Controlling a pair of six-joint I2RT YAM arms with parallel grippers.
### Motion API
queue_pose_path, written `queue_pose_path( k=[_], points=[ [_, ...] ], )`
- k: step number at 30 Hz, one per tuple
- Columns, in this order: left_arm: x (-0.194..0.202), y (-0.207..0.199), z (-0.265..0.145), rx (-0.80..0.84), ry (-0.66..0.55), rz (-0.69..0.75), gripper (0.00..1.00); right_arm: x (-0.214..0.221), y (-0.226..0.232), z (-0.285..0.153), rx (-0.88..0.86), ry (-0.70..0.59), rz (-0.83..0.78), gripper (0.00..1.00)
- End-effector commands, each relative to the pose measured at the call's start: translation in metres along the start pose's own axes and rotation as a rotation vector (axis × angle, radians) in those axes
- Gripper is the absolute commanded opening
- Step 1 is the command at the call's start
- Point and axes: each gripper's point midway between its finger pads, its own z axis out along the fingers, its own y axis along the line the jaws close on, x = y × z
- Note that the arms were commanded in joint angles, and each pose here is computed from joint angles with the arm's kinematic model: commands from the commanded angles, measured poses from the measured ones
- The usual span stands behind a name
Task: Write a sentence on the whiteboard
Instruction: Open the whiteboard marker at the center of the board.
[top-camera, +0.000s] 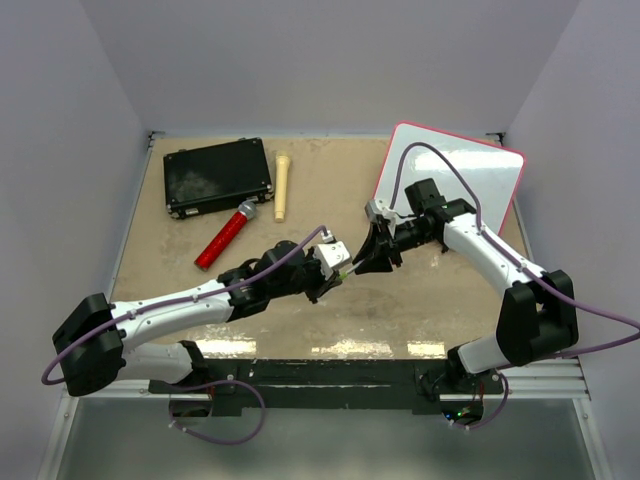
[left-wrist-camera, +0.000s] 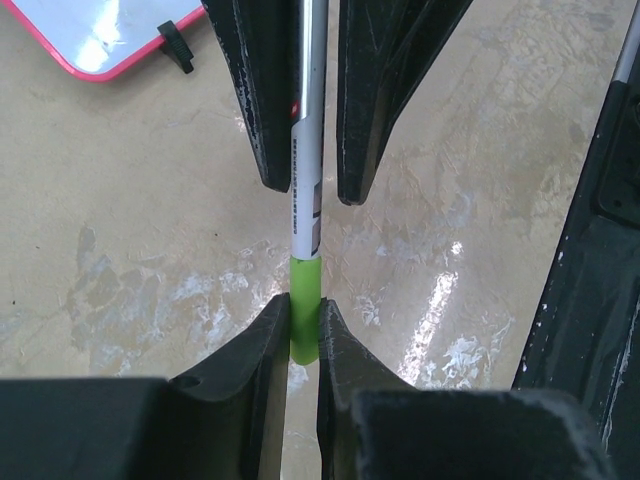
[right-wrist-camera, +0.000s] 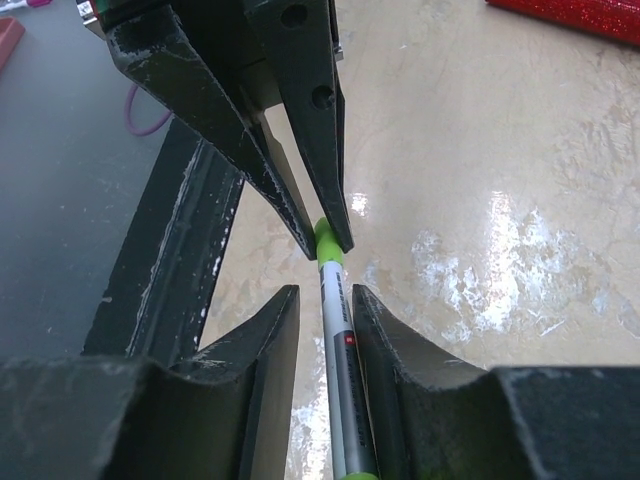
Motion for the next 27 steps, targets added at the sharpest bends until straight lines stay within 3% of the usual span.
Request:
queue_pose_path(
  k=[1, 19, 27],
  points=[
    [-0.0314, 0.0072, -0.0039, -0.018, -0.065, 0.049, 0.00, -0.0013, -0.0025, 0.0022, 0.002, 0.009, -0.017, 0.32],
    [-0.0309, 0.0056, 0.0015, 0.002, -0.045, 0.064, 0.00, -0.0016, -0.0001, 0.0049, -0.009, 0.015, -0.024, 0.30],
    [-0.0315, 0.0055, 0.0021, 0.003, -0.045, 0.065, 0.00, -0.0023, 0.0014, 0.0062, -0.017, 0.013, -0.022, 0.22]
  ],
)
